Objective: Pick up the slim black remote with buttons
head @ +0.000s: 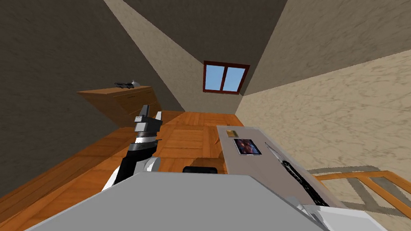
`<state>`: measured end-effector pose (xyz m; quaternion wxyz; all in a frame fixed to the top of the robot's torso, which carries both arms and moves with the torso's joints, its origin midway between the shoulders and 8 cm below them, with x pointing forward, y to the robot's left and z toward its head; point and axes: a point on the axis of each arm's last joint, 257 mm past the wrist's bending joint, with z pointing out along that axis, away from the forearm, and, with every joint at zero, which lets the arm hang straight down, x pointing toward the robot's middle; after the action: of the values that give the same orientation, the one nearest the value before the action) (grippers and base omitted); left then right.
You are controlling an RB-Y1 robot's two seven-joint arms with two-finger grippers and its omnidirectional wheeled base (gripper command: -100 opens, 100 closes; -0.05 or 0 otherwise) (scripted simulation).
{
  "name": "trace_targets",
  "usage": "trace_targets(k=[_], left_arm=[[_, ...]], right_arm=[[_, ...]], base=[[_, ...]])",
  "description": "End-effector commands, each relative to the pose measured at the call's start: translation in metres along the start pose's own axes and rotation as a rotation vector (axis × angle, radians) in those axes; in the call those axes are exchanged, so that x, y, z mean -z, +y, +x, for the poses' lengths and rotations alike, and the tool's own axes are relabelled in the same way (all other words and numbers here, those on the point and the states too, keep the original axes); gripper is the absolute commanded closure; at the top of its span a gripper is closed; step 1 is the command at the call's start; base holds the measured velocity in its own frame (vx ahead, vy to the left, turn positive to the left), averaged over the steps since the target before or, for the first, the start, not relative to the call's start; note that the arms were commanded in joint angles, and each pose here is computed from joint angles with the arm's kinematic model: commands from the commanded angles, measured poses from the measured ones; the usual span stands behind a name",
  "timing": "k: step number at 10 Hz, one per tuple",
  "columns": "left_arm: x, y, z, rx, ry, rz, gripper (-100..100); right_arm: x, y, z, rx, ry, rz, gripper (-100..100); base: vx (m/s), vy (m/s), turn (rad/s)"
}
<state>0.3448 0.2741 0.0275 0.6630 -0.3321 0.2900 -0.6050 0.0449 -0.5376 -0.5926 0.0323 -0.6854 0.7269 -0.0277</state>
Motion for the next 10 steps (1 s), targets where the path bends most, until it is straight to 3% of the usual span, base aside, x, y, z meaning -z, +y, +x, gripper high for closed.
trace_targets(k=[1,10], left_arm=[[0.000,0.000,0.000,0.000,0.000,0.000,0],[0.000,0.000,0.000,0.000,0.000,0.000,0]], right_arm=[[-0.006,-0.010,-0.012,0.041,-0.006,-0.004,-100],[-0.029,-0.069,-0.084,0.272,-0.021,0.004,-100]], base=[[0.043,-0.060,-0.240],[0.062,-0.051,-0.255]])
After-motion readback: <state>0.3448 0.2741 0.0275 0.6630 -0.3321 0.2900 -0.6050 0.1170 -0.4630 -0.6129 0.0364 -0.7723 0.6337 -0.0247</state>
